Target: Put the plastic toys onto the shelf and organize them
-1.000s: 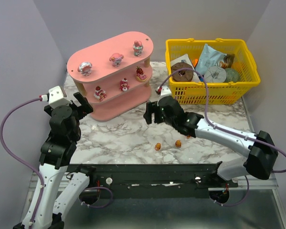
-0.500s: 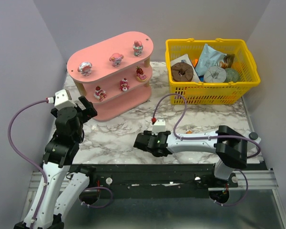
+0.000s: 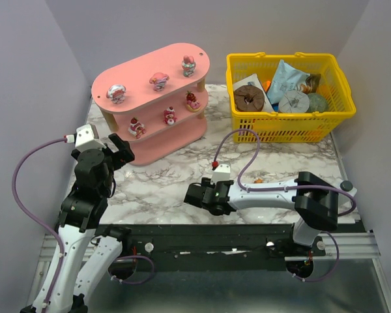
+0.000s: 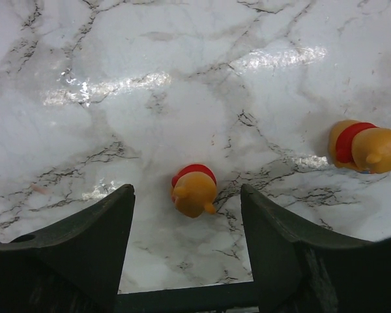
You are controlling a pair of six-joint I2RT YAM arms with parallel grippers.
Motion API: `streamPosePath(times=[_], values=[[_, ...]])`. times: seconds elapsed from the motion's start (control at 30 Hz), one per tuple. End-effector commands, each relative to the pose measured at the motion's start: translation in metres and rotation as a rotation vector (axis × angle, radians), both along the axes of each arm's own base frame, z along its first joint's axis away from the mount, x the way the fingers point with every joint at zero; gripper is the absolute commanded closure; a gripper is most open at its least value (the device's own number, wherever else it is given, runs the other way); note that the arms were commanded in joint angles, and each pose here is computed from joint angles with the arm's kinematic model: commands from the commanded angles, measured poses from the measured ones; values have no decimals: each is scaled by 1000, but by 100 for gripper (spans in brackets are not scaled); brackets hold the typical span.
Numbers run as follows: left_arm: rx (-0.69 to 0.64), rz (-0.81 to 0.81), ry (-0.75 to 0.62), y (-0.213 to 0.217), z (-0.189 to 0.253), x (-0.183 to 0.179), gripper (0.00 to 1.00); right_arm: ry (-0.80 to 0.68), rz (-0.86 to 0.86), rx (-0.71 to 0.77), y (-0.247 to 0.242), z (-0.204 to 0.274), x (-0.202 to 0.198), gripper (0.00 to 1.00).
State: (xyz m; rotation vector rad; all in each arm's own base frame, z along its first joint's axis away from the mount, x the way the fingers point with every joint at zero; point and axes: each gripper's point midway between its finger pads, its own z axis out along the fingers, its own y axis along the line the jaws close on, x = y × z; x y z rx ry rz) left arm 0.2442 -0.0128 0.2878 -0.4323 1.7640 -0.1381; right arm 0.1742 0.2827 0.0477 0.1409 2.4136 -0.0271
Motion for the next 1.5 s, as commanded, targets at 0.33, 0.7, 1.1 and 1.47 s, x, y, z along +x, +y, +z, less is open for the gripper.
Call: streamPosePath(times=[0.33,0.7,1.1,1.47], values=[[-4,-27,5,-5,-3,1,1,33,-53,61,0,-29,8,48],[2,-17,12,-4,-4,2,1,11,55,83,22,-23,16,93],[24,6,25,1,-6,3,1,-66,659,89,92,3,78,93],[41,20,41,4,-9,6,1,32,919,36,100,-26,78,75]])
